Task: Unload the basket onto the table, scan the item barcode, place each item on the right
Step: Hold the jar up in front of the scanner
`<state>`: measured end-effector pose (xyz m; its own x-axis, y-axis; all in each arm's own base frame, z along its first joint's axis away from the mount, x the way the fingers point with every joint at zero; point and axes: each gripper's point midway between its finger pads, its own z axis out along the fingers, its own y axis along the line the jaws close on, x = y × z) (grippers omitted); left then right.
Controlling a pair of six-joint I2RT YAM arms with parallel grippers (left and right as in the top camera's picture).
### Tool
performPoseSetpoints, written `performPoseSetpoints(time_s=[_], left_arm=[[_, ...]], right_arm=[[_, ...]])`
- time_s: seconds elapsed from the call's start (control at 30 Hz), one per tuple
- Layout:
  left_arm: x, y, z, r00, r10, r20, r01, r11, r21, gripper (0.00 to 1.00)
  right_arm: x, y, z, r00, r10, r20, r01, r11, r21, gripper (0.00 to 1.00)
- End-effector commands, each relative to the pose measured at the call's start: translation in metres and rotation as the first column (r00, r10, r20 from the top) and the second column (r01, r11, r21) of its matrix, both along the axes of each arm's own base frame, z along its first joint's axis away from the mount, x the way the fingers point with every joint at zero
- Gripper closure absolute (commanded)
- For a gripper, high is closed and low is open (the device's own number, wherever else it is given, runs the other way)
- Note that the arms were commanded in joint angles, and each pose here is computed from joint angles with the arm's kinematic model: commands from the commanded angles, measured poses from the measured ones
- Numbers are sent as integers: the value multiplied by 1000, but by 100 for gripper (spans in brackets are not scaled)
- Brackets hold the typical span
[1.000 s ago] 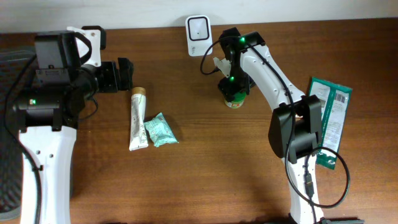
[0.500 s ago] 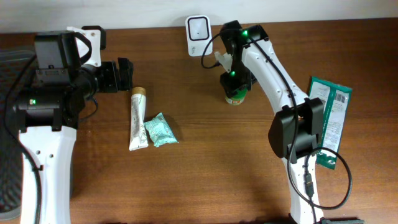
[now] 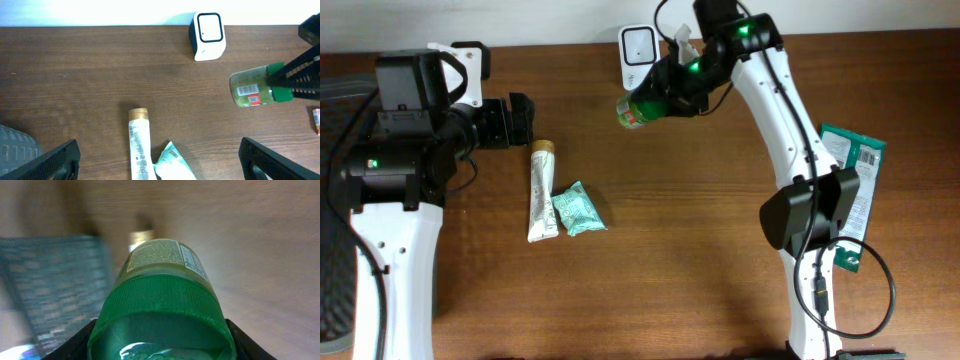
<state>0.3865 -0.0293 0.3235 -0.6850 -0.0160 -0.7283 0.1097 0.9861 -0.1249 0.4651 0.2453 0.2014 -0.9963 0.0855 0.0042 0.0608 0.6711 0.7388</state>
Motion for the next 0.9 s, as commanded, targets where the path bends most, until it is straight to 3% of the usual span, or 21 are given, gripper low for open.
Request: performPoseSetpoints(time_s=[0.0,0.2,0.3,0.43,0.53,0.63,0.73,0.77,0.87], left_arm=[[-1,3,9,1000,1,26,-1,1000,11,1],[-1,3,9,1000,1,26,-1,1000,11,1],[-1,3,9,1000,1,26,-1,1000,11,1],[-1,3,9,1000,1,26,-1,1000,11,1],[-1,3,9,1000,1,26,-1,1000,11,1],[-1,3,9,1000,1,26,-1,1000,11,1],[-1,3,9,1000,1,26,-1,1000,11,1],[-1,3,9,1000,1,26,-1,1000,11,1],[-1,3,9,1000,1,26,-1,1000,11,1]], right_arm=[[-9,8,52,986,11,-166,40,952,304,49],[-22,12,87,974,120,-190,-10,868,497,50],[-21,13,89,976,126,-176,-21,863,504,53],[-7,11,76,995,90,-50,-60,901,430,53],[11,-1,45,999,21,44,-31,970,243,53],[44,-31,4,980,-103,170,120,988,-94,54],[76,-65,-14,923,-144,358,282,884,-372,54],[93,-77,-10,872,-129,472,372,800,-470,54],[114,-71,8,788,-44,614,437,743,-507,53]])
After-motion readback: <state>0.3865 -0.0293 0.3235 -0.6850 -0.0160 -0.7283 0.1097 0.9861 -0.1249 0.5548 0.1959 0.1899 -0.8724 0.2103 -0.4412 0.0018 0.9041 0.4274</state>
